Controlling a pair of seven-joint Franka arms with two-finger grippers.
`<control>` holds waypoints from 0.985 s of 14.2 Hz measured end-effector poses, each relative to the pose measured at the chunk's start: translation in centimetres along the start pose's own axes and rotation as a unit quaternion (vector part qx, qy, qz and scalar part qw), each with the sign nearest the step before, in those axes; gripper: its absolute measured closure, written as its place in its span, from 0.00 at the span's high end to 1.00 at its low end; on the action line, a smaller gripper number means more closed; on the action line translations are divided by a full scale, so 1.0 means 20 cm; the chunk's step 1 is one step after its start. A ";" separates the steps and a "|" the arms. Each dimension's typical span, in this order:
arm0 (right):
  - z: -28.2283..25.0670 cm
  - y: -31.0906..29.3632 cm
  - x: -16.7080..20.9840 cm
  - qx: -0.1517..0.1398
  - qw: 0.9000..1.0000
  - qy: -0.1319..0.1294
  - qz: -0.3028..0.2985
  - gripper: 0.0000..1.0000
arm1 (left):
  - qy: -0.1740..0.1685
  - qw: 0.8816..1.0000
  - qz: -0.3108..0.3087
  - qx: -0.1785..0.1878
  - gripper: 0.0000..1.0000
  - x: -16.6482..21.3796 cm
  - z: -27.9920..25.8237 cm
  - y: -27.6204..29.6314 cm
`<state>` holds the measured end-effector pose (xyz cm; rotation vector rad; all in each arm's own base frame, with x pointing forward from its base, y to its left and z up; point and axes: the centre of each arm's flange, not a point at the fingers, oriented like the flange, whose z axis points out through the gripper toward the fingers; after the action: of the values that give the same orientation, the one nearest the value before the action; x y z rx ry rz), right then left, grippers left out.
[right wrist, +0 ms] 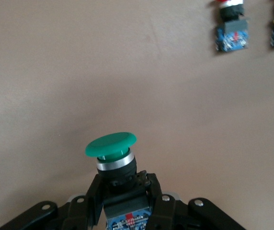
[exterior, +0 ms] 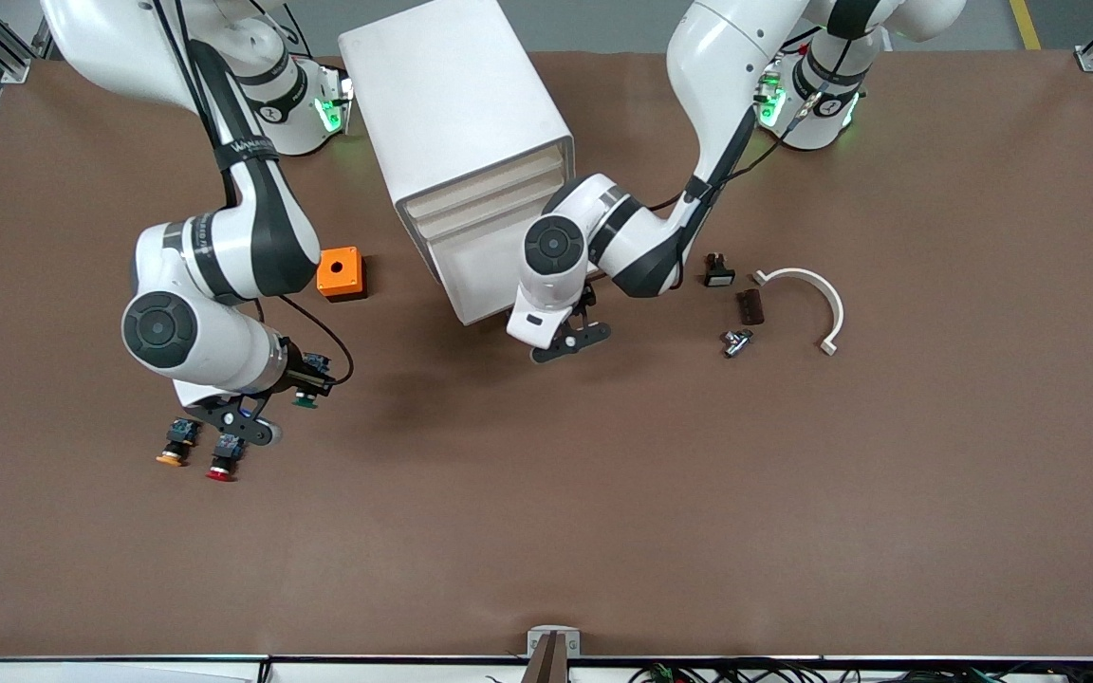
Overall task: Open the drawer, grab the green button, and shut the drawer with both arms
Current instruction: 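Push the drawer shut with the left gripper while the right gripper carries, then lower the green button beside the red button with the right gripper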
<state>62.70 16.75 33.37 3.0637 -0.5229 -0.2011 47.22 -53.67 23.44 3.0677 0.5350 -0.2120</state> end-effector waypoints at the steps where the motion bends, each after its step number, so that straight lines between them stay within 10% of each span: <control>1: 0.03 0.01 0.00 -0.003 1.000 0.008 -0.018 0.41 | 0.000 1.000 0.004 0.000 1.00 -0.03 0.00 0.01; 14: 0.30 0.17 0.14 -0.007 0.994 0.070 -0.079 0.41 | -0.102 0.994 -0.042 -0.025 1.00 -0.22 0.07 0.07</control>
<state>63.30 12.53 27.19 3.0761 -0.2728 0.0085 43.31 -56.49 22.65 2.9318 0.6473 -0.5003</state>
